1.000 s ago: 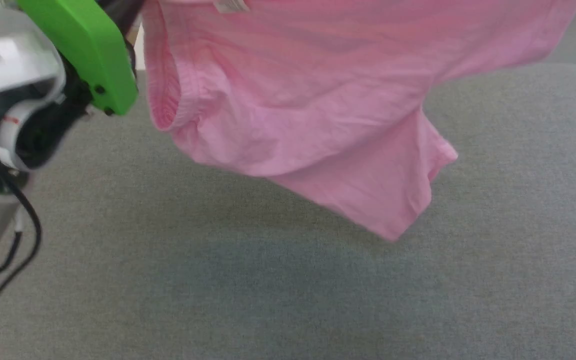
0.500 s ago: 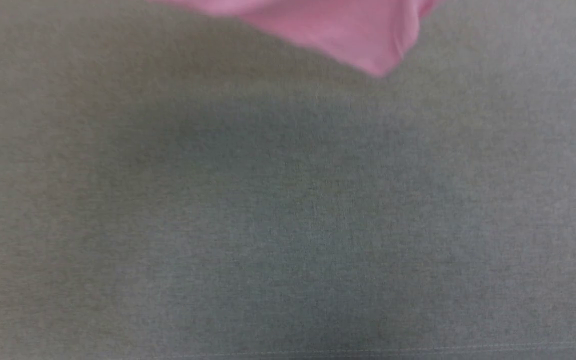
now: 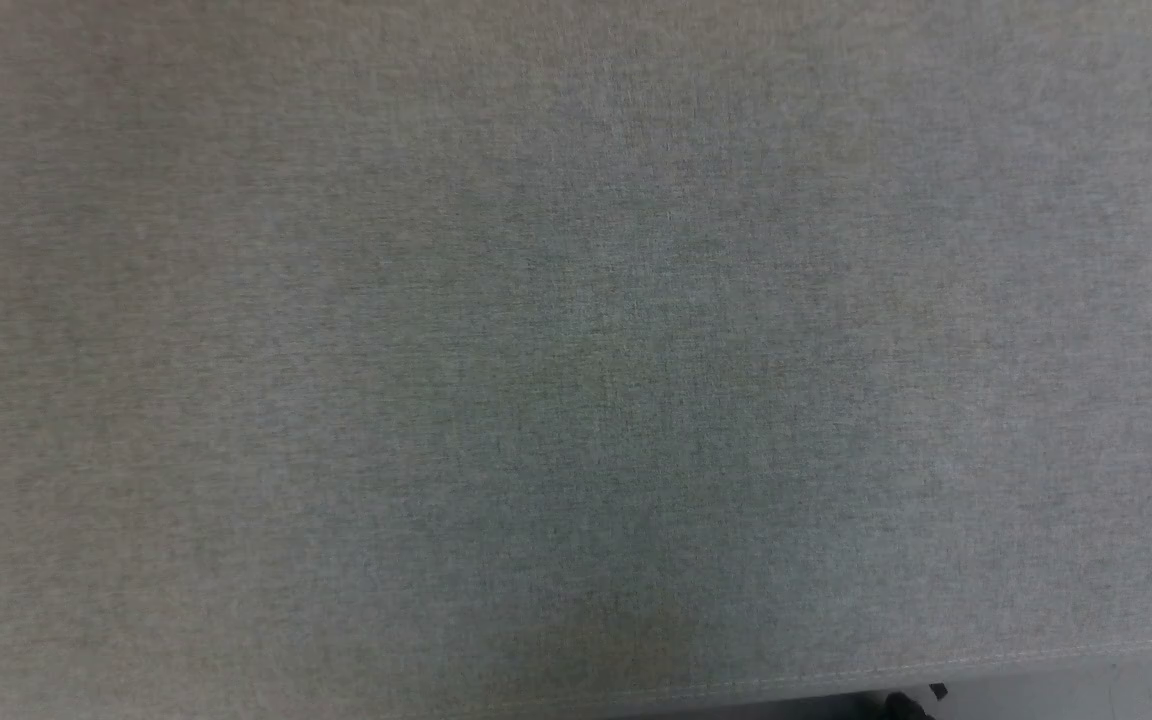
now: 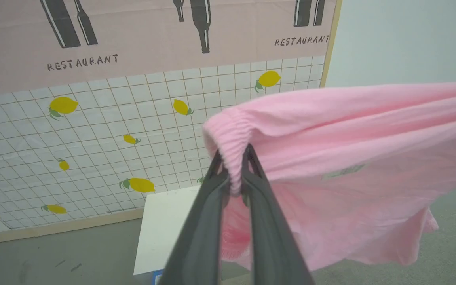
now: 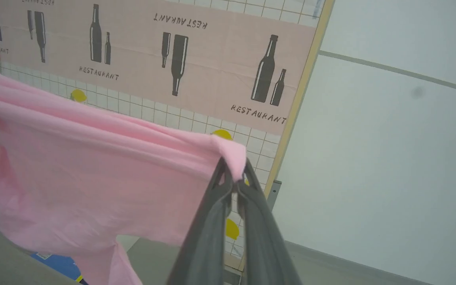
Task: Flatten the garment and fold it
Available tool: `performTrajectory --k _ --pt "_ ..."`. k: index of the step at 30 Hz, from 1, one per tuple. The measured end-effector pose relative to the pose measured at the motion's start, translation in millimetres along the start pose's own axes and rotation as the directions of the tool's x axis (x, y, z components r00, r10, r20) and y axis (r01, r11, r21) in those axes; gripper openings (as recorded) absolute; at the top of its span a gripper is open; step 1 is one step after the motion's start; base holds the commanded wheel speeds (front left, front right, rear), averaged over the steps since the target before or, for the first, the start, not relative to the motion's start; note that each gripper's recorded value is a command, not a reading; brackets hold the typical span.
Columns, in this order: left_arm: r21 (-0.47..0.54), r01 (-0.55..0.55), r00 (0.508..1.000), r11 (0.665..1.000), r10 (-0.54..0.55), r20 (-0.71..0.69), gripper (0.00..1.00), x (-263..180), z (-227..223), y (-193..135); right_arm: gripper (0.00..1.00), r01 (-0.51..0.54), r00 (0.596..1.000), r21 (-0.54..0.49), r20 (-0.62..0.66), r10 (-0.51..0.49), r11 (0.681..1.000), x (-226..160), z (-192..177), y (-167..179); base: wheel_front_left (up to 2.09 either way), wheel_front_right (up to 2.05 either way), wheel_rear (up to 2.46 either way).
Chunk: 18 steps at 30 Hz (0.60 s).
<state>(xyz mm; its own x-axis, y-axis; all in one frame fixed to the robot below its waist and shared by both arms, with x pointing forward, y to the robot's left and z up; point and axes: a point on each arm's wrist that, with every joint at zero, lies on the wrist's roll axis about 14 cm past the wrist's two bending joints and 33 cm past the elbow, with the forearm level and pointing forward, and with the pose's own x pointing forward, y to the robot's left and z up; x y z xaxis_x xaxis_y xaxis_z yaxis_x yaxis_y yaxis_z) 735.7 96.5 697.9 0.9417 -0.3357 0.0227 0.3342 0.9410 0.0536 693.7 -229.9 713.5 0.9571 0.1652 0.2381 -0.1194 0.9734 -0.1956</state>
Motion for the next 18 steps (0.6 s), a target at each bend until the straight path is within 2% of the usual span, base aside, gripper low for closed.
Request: performTrajectory --k 2,6,10,13,18 --pt "-0.021 0.007 1.000 1.000 -0.007 -0.002 0.00 11 -18 -2 0.00 0.018 1.000 0.031 -0.006 -0.018 0.999 5 -17 -2 0.00 0.00 0.00" --pt "-0.048 0.014 0.999 0.999 -0.016 -0.043 0.00 24 -57 -5 0.00 0.015 0.998 0.028 -0.062 -0.013 1.000 6 -55 3 0.00 0.00 0.00" --pt "-0.079 0.025 0.991 0.997 -0.035 -0.129 0.00 20 -111 -15 0.00 0.006 0.990 0.042 -0.143 0.000 0.999 -7 -100 12 0.00 0.00 0.00" --pt "-0.122 0.031 0.971 0.992 -0.059 -0.231 0.00 3 -165 -29 0.00 -0.012 0.971 0.054 -0.236 0.025 0.998 -31 -139 23 0.00 0.00 0.00" --pt "-0.184 0.042 0.906 0.982 -0.115 -0.408 0.00 -57 -248 -62 0.00 -0.054 0.920 0.076 -0.384 0.079 0.996 -91 -189 39 0.00 0.00 0.00"
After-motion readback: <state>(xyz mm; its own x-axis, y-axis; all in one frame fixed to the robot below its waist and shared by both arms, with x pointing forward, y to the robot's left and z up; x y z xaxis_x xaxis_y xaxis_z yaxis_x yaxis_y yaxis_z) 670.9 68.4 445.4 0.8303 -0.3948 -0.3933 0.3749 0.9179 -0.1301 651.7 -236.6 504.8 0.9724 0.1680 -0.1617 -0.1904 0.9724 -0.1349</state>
